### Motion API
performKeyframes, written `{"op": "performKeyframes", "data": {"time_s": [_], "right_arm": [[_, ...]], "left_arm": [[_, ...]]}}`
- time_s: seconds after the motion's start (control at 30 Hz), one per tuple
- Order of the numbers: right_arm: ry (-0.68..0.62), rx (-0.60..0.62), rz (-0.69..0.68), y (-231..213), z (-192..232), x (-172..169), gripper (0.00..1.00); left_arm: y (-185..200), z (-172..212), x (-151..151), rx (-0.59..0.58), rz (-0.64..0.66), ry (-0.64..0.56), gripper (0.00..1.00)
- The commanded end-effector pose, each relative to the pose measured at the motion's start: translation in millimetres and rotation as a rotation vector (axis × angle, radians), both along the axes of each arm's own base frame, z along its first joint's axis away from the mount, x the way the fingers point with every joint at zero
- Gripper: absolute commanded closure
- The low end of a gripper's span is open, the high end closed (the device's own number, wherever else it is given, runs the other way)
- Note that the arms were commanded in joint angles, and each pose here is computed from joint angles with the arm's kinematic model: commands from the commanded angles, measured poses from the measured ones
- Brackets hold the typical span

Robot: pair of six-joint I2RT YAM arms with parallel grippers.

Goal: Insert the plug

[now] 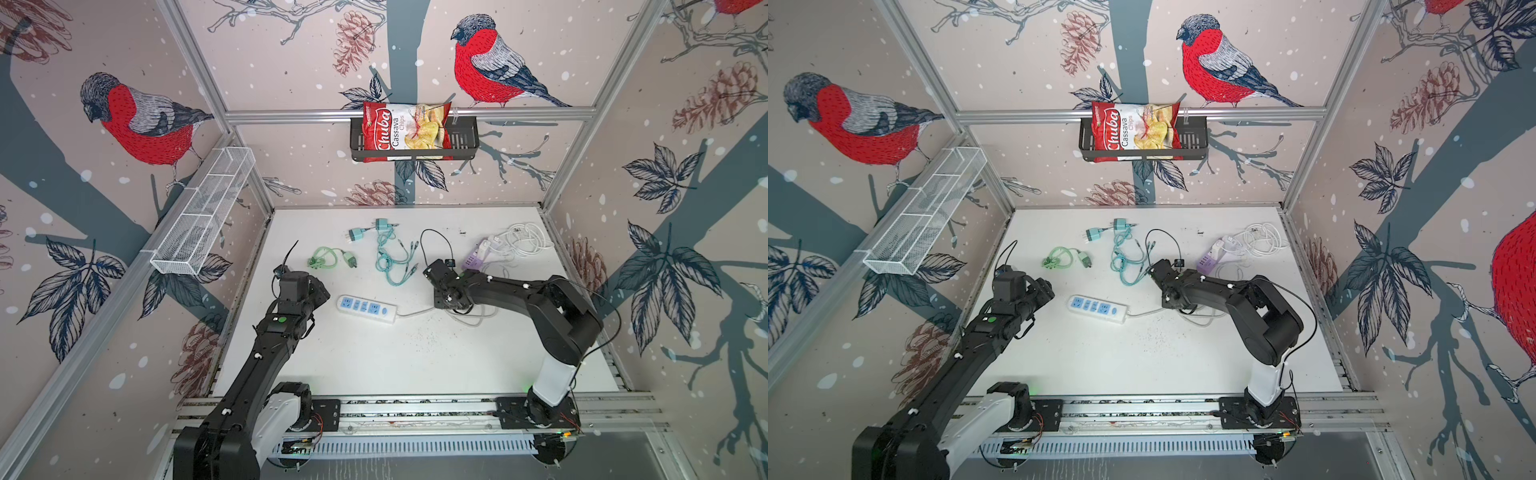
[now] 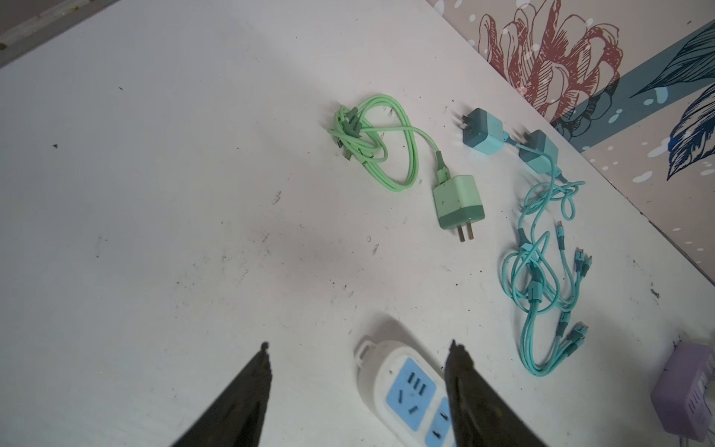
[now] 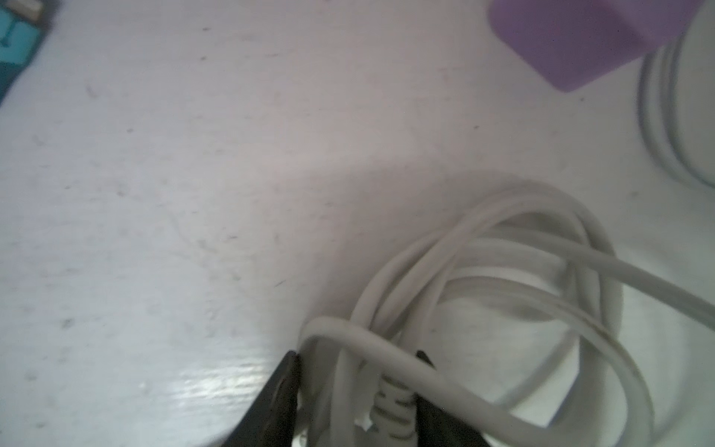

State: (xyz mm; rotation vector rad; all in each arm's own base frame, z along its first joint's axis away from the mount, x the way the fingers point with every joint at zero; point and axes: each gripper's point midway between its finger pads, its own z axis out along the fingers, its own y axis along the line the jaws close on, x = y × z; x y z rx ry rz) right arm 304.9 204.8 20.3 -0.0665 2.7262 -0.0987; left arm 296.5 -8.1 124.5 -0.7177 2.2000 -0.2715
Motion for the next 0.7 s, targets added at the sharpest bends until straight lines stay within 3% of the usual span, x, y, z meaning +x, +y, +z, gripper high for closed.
{"op": "performKeyframes", "data": {"time_s": [0.0,0.4,0.67], "right_arm": [[0.06,-0.071,0.049,-19,-6,-16,0.53],[0.038,-0.009,-0.177,-118,3,-25,0.49],[0.005,0.119,-0.182,-120,17,-17,0.39]], "left_arm": [[-2,-1,3,0.011,-0.023,-0.006,0.29],[-39,1,48,0.081,-0.182,-0.052,0.29],[-53,-12,83,0.02,-0.17,-0.018,0.3]]}}
